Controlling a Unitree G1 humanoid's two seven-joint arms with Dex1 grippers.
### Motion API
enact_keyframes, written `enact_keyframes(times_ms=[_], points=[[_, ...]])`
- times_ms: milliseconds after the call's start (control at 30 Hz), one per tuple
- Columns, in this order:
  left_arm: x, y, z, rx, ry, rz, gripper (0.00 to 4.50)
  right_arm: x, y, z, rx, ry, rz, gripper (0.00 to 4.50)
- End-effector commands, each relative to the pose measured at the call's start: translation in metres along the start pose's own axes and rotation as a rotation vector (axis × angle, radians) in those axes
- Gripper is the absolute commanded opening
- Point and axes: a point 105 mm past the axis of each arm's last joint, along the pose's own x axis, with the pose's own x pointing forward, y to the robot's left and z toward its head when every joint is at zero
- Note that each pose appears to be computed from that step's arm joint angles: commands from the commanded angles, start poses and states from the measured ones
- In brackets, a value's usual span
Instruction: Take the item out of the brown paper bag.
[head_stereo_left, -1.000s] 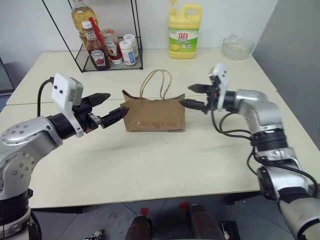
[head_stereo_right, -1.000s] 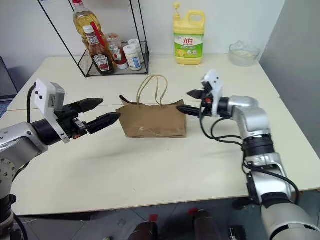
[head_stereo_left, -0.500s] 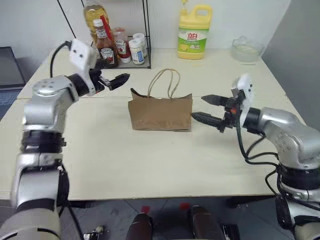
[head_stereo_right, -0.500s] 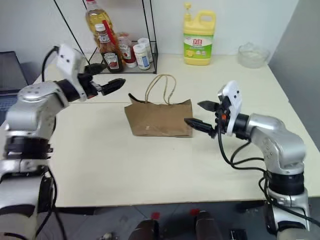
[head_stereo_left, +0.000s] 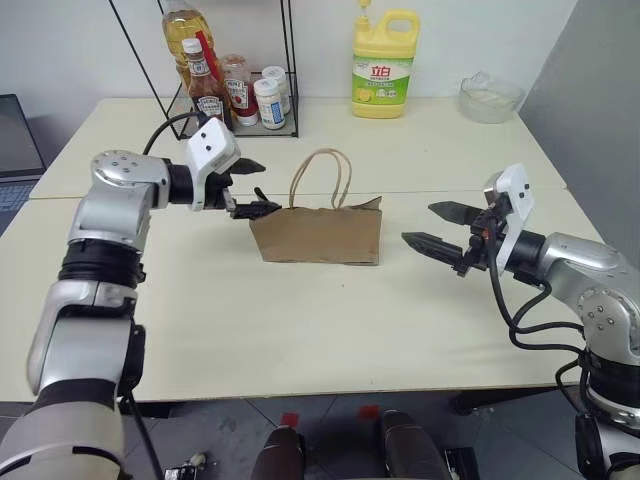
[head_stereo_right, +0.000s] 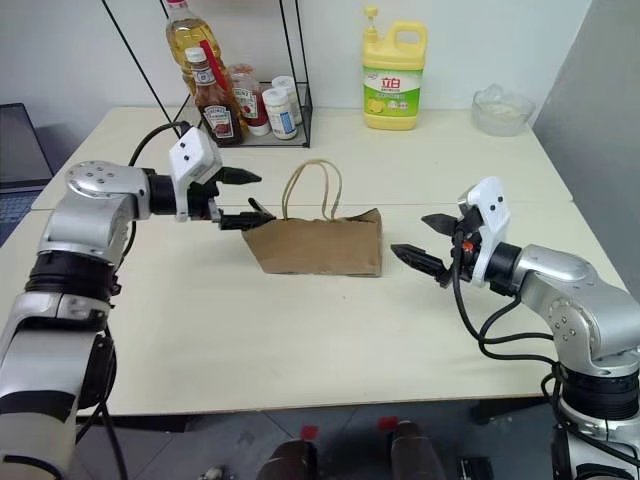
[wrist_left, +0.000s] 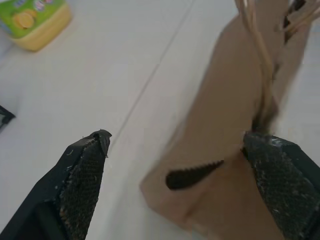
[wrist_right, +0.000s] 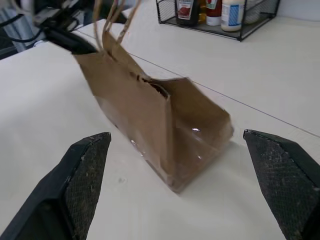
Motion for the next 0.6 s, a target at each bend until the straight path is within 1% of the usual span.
enact_keyframes(times_ms=[33,133,233,467,600], points=[[-0.004,-0.025,0.011,0.028,0.004,-0.11,4.5,-0.005,-0.006,0.011,-0.049,-0.037,-0.014,4.47],[-0.006,-0.053,0.009,0.014,0.024,-0.191,4.5,-0.004,-0.01,0.013,-0.056,-0.04,-0.018,4.47],[-0.008,-0.073,0.006,-0.012,0.037,-0.23,4.5,-0.003,-0.014,0.013,-0.062,-0.044,-0.025,4.47],[-0.017,-0.097,-0.014,-0.082,0.101,-0.255,4.5,-0.002,-0.02,0.016,-0.07,-0.056,-0.036,4.47],[-0.022,-0.114,-0.026,-0.1,0.154,-0.303,4.5,-0.005,-0.022,0.015,-0.074,-0.052,-0.044,4.47]])
